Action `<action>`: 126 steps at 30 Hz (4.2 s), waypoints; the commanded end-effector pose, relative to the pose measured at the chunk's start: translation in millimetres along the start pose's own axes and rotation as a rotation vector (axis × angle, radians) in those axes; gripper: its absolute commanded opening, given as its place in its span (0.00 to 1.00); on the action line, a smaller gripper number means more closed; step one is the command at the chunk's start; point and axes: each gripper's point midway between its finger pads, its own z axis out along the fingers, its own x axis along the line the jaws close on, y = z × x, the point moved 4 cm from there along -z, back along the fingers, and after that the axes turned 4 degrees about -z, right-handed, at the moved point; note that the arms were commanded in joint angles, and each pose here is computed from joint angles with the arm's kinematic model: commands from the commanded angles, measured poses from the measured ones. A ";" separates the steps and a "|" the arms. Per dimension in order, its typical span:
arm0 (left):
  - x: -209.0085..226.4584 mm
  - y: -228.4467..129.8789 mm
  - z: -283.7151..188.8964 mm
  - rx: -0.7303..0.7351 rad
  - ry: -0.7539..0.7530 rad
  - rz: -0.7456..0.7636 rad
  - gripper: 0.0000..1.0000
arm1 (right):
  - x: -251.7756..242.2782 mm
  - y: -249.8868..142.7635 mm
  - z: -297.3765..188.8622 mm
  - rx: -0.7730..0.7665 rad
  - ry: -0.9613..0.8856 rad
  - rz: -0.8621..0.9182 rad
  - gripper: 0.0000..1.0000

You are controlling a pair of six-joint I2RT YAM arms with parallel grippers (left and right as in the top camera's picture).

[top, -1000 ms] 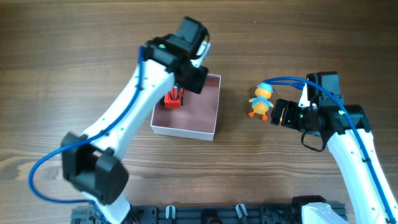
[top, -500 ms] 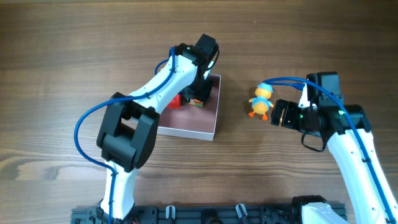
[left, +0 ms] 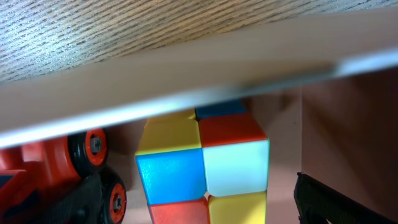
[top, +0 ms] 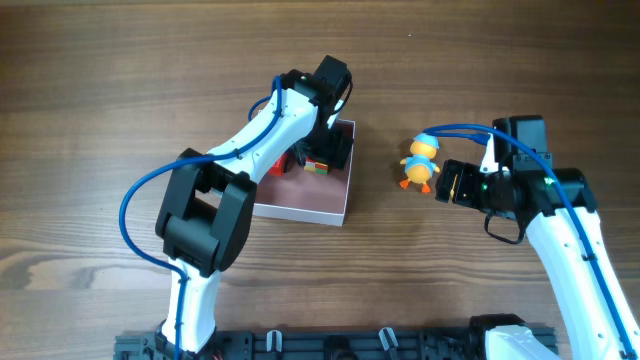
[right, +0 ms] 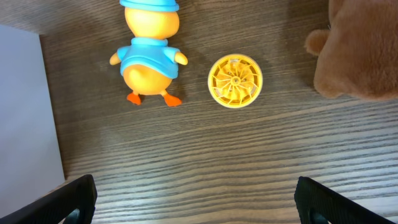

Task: Pack container
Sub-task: 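Carry the cube into the box beside the truck with the left gripper, then open the left gripper and retract the left arm, then lower the right gripper onto the yellow duck toy and grasp it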

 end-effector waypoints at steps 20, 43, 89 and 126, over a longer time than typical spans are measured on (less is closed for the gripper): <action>-28.3 6.4 -79.5 -0.191 -0.162 -0.014 0.04 | -1.1 2.3 -0.6 -0.006 -0.018 -0.016 1.00; -29.9 14.9 13.1 -0.088 -0.003 0.012 0.05 | -1.3 1.6 -0.6 -0.003 -0.019 -0.016 1.00; -10.6 21.1 -88.7 -0.331 0.096 -0.009 0.20 | -1.4 1.6 -0.6 -0.002 -0.020 -0.016 1.00; 250.5 -99.2 -246.7 -0.506 0.019 -0.723 0.23 | 53.1 67.6 146.4 0.281 -0.152 0.107 1.00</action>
